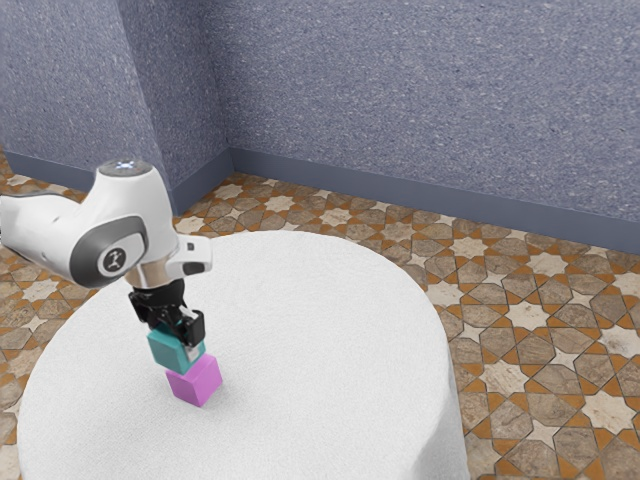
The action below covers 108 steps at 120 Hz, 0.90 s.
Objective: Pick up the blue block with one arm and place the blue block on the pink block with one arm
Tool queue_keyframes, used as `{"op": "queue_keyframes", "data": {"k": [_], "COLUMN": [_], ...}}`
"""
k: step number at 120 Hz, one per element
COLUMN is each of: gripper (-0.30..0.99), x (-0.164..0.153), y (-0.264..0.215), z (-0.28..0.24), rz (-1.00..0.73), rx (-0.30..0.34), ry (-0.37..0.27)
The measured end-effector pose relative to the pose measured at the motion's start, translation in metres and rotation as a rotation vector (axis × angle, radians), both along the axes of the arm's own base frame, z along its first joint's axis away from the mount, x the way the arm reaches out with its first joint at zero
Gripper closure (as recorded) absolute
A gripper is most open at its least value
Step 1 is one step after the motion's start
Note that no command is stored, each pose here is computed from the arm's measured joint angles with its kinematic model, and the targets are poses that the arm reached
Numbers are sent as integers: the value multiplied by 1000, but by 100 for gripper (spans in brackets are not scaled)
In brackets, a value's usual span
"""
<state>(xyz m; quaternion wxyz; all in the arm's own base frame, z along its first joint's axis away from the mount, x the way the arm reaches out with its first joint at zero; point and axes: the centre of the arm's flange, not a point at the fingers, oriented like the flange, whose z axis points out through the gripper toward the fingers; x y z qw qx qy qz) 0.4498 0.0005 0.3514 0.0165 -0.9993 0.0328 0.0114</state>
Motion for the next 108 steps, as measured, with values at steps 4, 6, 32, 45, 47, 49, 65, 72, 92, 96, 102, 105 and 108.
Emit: {"op": "queue_keyframes", "data": {"k": [4, 6, 32, 45, 47, 49, 65, 72, 92, 96, 102, 105, 108], "gripper": [34, 34, 33, 24, 22, 21, 12, 10, 6, 5, 5, 4, 4], "x": [1, 1, 5, 5, 6, 6, 6, 7, 9, 13, 25, 31, 35], "y": [0, 0, -1, -2, -2, -2, -2, -2, -4, -5, -5, -4, -3], "z": [-2, -4, -10, -11, -11, -11, -11, -10, -5, 2, 22, 33, 40], "rz": [-2, -3, -9, -11, -11, -11, -16, -19, -30, -33, -34, -33, -32], "rx": [2, 3, 4, -1, -1, -2, -6, -7, -9, -10, -9, -9, -8], "ry": [2, 3, 0, -1, -1, -2, -10, -13, -23, -38, -70, -84, -91]}}
